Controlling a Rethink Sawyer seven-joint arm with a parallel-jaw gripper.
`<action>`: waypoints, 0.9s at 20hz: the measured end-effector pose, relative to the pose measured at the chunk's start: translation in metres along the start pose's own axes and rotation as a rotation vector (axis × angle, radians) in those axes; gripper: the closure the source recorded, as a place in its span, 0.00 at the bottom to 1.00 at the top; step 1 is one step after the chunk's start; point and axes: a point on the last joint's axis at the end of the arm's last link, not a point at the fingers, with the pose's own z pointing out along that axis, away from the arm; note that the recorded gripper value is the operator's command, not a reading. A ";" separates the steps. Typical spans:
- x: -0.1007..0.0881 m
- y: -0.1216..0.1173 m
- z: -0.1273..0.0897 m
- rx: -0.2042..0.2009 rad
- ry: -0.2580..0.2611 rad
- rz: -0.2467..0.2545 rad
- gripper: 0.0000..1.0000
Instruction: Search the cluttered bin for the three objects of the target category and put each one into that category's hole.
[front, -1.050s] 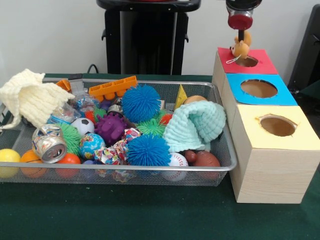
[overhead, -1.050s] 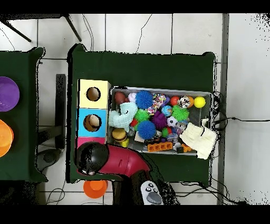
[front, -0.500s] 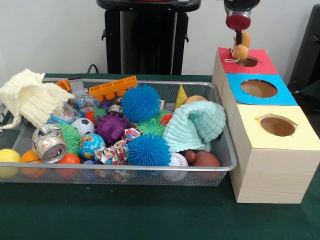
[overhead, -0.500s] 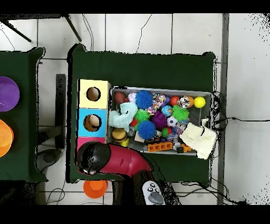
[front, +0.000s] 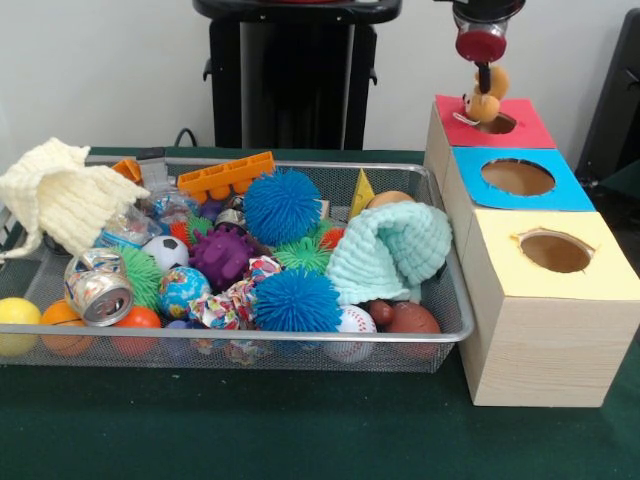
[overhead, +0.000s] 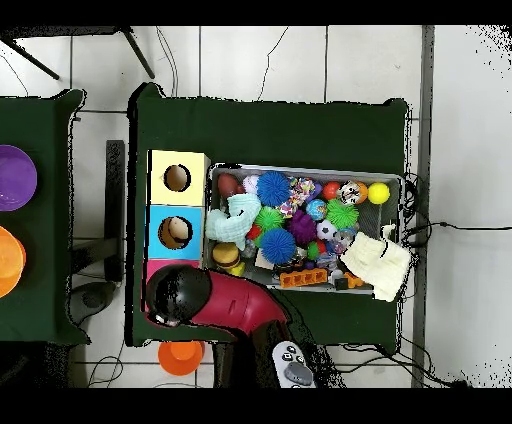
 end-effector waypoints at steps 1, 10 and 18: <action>0.000 -0.002 -0.001 0.010 -0.007 0.003 0.00; -0.001 -0.037 -0.017 0.223 -0.089 0.027 0.00; -0.008 -0.026 -0.017 0.282 -0.036 -0.046 0.00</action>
